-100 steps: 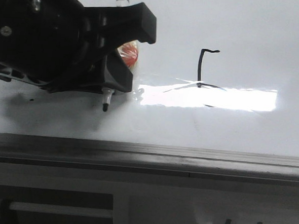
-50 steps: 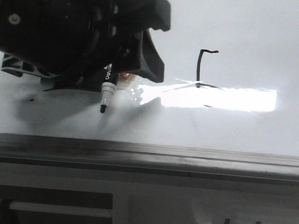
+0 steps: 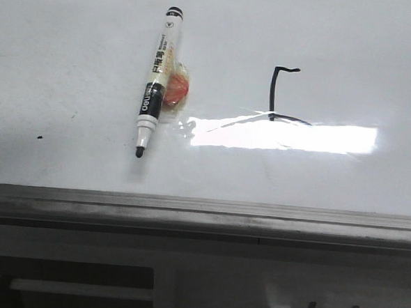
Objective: Write number 6 on whiteboard
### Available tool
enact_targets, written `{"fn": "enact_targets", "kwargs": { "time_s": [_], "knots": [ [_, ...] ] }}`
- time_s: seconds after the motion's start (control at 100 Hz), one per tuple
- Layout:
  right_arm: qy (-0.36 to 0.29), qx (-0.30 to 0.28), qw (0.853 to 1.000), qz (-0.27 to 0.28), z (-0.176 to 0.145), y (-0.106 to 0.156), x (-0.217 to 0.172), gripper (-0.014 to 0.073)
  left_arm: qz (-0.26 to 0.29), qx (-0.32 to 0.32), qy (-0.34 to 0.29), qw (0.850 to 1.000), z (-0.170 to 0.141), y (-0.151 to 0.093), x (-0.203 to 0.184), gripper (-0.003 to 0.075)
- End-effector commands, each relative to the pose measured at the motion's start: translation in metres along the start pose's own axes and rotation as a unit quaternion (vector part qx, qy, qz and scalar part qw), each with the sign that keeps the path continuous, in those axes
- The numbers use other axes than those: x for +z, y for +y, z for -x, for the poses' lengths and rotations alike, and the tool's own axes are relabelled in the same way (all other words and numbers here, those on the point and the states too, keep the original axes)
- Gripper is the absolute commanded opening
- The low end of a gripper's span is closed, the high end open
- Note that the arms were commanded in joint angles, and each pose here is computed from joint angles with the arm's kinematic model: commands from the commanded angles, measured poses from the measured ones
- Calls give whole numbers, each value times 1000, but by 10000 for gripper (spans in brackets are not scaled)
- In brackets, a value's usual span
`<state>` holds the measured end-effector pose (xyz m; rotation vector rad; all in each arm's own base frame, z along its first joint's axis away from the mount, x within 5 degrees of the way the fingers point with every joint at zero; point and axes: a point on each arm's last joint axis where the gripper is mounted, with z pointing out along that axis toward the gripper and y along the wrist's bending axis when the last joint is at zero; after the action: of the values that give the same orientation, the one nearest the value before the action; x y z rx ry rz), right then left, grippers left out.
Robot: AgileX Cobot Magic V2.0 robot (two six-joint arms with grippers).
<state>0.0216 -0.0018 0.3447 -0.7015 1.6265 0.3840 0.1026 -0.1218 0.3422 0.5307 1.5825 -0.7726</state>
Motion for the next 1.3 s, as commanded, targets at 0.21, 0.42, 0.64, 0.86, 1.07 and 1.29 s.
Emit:
{"fn": "enact_targets", "kwargs": {
  "time_s": [0.21, 0.42, 0.64, 0.86, 1.07, 1.29],
  "knots": [
    [-19, 10, 998, -66, -33, -8, -8, -54, -38, 10, -57, 998, -22, 5, -61, -19],
    [0, 7, 998, -62, -37, -6, -1, -54, -43, 10, -54, 998, -35, 7, -68, -19],
    [-1, 7, 998, -62, -37, -6, -1, -54, -41, 11, -43, 998, -42, 8, -66, -19],
    [-1, 7, 998, -62, -37, -6, -1, -54, -12, 86, -57, 995, -46, 14, -68, -19],
    [-1, 7, 998, -62, -37, -6, -1, -54, 111, 158, -97, 976, -79, 41, -85, -19],
    [-1, 7, 998, -62, -37, -6, -1, -54, 207, 123, -60, 969, -132, 57, -98, -19]
  ]
}}
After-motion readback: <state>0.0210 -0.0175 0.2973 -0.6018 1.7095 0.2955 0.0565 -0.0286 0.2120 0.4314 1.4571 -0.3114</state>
